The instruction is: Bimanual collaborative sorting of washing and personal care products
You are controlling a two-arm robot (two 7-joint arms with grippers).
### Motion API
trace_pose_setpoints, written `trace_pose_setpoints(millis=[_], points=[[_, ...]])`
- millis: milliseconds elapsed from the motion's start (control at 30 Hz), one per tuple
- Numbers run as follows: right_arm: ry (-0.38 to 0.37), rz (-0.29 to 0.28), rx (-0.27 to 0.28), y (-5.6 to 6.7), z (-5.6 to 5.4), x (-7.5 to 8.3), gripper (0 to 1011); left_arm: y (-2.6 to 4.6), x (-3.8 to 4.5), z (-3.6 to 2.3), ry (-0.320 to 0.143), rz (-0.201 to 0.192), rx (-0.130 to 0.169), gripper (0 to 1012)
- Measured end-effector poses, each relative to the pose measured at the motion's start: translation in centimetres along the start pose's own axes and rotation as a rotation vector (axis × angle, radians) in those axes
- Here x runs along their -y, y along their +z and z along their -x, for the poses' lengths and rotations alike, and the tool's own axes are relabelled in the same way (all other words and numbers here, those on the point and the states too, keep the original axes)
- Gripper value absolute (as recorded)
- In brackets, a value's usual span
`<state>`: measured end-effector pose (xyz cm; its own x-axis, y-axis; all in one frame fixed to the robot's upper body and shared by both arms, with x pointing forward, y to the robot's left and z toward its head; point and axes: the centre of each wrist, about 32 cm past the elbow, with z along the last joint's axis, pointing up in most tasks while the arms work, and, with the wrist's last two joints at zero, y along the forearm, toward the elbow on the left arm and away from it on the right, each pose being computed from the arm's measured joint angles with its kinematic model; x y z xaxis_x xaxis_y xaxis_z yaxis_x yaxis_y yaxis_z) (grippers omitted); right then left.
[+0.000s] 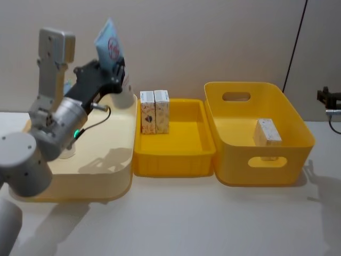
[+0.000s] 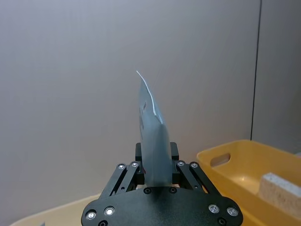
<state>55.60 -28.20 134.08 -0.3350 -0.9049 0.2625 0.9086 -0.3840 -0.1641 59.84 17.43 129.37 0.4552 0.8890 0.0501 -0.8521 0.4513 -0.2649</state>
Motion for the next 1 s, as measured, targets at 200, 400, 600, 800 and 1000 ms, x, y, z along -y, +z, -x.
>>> trace_pose_setpoints(millis=[200, 400, 600, 800, 1000], points=[[0.026, -0.026, 0.006, 0.4, 0.1, 0.1, 1001, 1.83, 0.79, -0.14, -0.039, 0.047, -0.009, 273], [0.077, -0.064, 0.014, 0.7, 0.2, 0.6, 1001, 3.47, 1.82, -0.63, -0.098, 0.082, -0.020, 273], [0.147, -0.098, 0.024, 1.0, 0.1, 1.3, 1001, 4.08, 2.61, -1.13, -0.144, 0.088, -0.035, 273], [0.216, -0.130, 0.034, 1.1, 0.0, 1.9, 1001, 4.33, 3.19, -1.56, -0.177, 0.088, -0.048, 273], [0.292, -0.162, 0.047, 1.2, -0.1, 2.3, 1001, 4.41, 3.58, -1.89, -0.203, 0.083, -0.062, 274]])
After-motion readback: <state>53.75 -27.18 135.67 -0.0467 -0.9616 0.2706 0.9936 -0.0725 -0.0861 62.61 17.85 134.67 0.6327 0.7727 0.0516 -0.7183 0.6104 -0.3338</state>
